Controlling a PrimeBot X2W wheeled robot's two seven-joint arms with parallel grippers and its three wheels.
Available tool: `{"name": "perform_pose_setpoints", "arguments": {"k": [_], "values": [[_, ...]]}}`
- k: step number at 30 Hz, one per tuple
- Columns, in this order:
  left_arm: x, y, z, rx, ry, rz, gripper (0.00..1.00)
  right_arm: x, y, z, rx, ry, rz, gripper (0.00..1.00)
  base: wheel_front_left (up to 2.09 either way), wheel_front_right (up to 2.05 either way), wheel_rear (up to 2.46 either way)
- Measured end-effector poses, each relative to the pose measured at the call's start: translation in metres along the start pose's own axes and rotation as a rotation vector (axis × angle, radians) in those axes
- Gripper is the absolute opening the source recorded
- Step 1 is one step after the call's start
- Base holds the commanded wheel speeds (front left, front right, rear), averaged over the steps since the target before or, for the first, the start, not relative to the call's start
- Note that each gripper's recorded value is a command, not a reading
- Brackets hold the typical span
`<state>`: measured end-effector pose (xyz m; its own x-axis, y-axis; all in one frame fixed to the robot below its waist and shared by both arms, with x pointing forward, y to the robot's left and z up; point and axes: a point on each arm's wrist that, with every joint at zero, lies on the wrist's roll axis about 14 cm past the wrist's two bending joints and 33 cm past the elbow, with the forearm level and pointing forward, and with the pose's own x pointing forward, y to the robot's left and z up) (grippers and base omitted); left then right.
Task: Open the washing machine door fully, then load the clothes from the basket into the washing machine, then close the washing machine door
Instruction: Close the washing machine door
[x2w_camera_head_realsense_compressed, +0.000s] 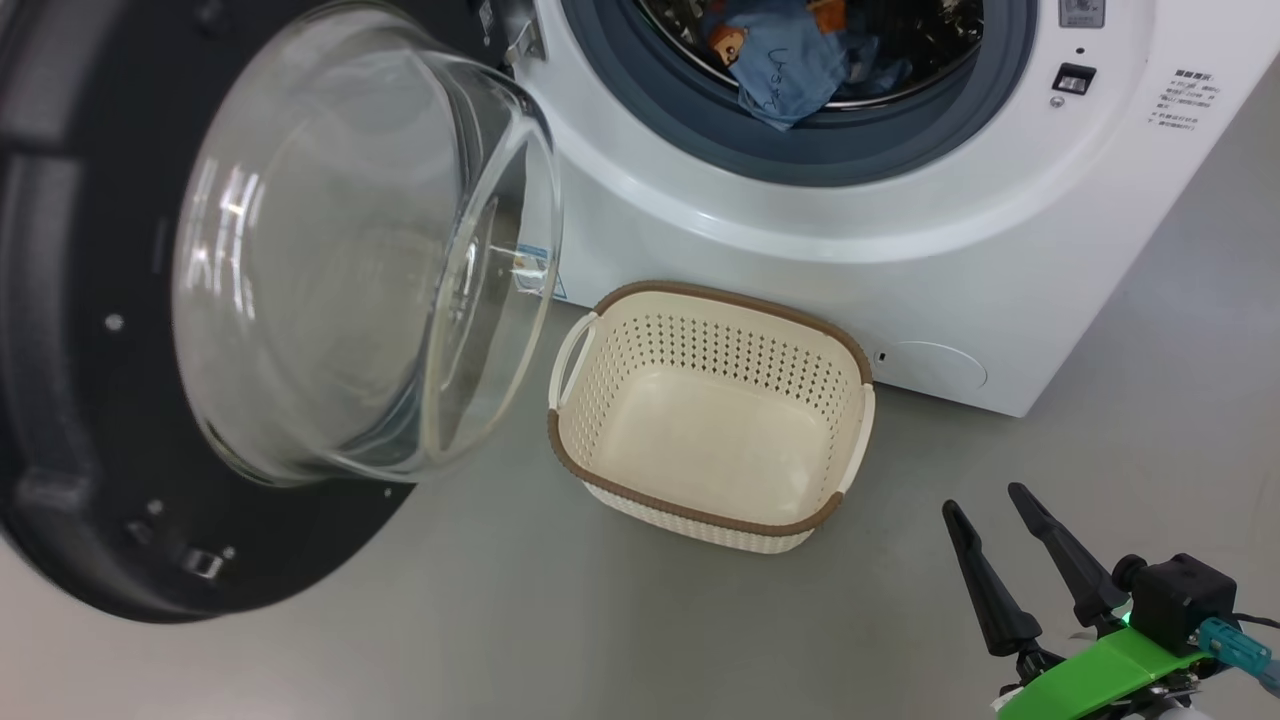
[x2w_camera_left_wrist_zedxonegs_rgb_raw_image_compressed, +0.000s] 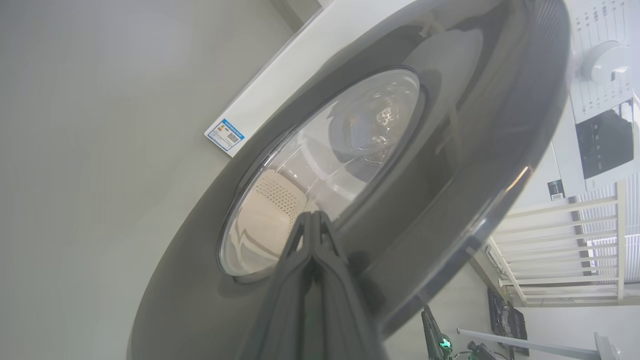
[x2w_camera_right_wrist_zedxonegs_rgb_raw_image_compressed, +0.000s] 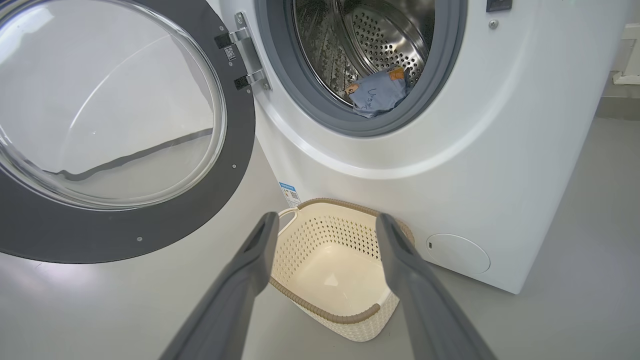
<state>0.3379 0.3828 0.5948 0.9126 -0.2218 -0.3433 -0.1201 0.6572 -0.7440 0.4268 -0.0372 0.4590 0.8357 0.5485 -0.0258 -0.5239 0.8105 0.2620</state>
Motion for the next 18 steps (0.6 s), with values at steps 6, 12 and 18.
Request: {"name": "perform_pose_setpoints", "arguments": {"k": [6, 12, 18], "values": [[0.004, -0.037, -0.018, 0.057, 0.092, -0.124, 0.0, -0.004, -0.002, 0.006, -0.001, -0.016, -0.016, 1.0, 0.0, 0.0, 0.0], [0.021, -0.071, -0.049, 0.121, 0.206, -0.232, 0.0, -0.015, -0.008, 0.006, 0.006, -0.017, -0.051, 1.0, 0.0, 0.0, 0.0], [0.04, -0.102, -0.077, 0.165, 0.303, -0.334, 0.0, -0.027, -0.021, 0.015, -0.002, -0.044, -0.106, 1.0, 0.0, 0.0, 0.0]]}}
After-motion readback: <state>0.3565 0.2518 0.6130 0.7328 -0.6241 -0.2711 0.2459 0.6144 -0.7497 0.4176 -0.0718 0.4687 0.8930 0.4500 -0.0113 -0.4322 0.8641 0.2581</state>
